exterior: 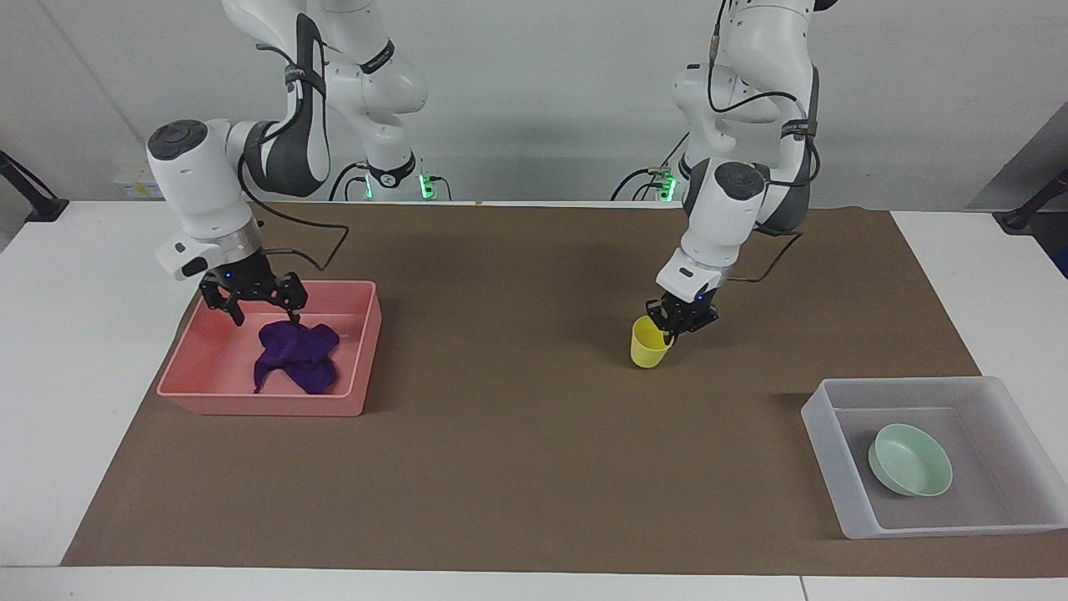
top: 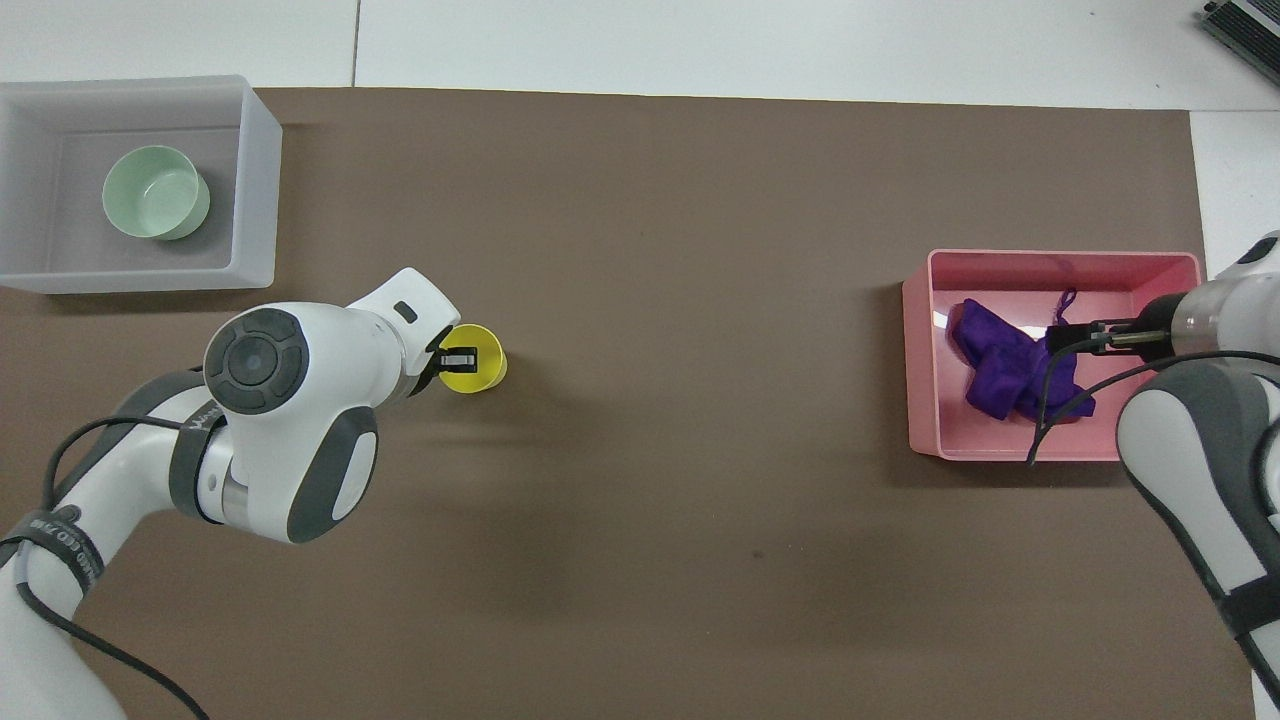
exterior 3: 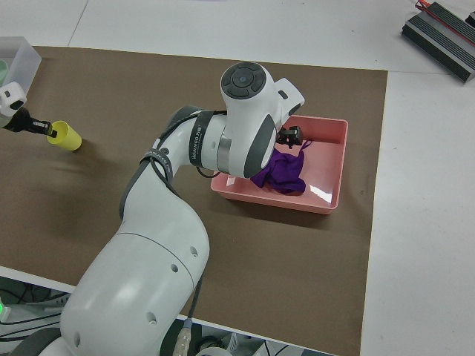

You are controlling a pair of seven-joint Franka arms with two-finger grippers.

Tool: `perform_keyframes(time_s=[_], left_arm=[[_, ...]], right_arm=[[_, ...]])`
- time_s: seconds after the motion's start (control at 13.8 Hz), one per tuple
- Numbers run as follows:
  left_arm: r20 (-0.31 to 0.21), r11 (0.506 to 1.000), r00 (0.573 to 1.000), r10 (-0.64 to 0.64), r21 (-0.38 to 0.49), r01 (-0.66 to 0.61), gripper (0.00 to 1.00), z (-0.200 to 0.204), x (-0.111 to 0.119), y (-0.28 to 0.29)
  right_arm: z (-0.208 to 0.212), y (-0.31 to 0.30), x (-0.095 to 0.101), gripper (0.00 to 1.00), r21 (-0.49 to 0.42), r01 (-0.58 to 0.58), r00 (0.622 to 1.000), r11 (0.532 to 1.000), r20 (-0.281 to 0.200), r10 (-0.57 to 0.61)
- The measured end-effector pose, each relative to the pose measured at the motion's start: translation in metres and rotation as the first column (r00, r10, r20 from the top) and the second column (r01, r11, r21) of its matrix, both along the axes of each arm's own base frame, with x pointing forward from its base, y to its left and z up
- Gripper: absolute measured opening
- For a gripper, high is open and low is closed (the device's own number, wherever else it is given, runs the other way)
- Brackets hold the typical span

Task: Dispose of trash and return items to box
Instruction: 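Lift the yellow cup into the white box with the left gripper, then lower the yellow cup into the green bowl and open the left gripper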

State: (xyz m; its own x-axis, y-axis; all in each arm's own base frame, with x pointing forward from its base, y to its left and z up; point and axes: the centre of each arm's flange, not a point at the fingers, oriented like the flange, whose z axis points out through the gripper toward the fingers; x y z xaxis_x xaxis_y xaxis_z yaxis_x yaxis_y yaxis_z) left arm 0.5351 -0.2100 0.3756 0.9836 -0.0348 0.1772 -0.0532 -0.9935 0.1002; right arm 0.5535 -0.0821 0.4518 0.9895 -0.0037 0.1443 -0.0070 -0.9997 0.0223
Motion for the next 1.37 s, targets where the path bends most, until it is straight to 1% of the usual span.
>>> perform_keyframes(time_s=[0.14,0.43,0.65,0.8,0.87,1.09,1.23,1.37], left_arm=[[0.019,1.0,0.999,0.027,-0.004,-0.027,0.03,0.027,0.021,0.021],[0.079,0.998,0.995,0.067,0.005,-0.067,0.03,0.079,0.069,0.084],[0.105,0.997,0.992,0.072,0.033,-0.076,0.03,0.108,0.106,0.135],[0.126,0.996,0.99,0.068,0.049,-0.074,0.03,0.116,0.125,0.175],[0.131,0.996,0.989,0.065,0.059,-0.073,0.03,0.117,0.132,0.196],[0.109,0.994,0.992,0.057,0.083,-0.066,0.03,0.123,0.15,0.252],[0.107,0.994,0.992,0.067,0.084,-0.076,0.03,0.125,0.165,0.27],[0.096,0.993,0.992,0.076,0.084,-0.084,0.03,0.116,0.18,0.286]], right_arm=[[0.03,0.009,-0.001,1.0,0.008,0.02,1.0,1.0,-0.015,-0.019],[0.079,0.035,0.003,1.0,0.018,0.048,0.998,0.999,-0.037,-0.047],[0.108,0.054,0.005,1.0,0.022,0.055,0.998,0.998,-0.036,-0.054],[0.127,0.065,0.004,1.0,0.024,0.065,0.997,0.998,-0.036,-0.064],[0.137,0.072,0.003,1.0,0.025,0.07,0.997,0.997,-0.039,-0.069],[0.163,0.082,-0.002,1.0,0.027,0.093,0.994,0.995,-0.056,-0.092],[0.164,0.081,-0.003,1.0,0.027,0.098,0.993,0.995,-0.065,-0.096],[0.162,0.081,-0.002,1.0,0.026,0.099,0.993,0.995,-0.069,-0.097]])
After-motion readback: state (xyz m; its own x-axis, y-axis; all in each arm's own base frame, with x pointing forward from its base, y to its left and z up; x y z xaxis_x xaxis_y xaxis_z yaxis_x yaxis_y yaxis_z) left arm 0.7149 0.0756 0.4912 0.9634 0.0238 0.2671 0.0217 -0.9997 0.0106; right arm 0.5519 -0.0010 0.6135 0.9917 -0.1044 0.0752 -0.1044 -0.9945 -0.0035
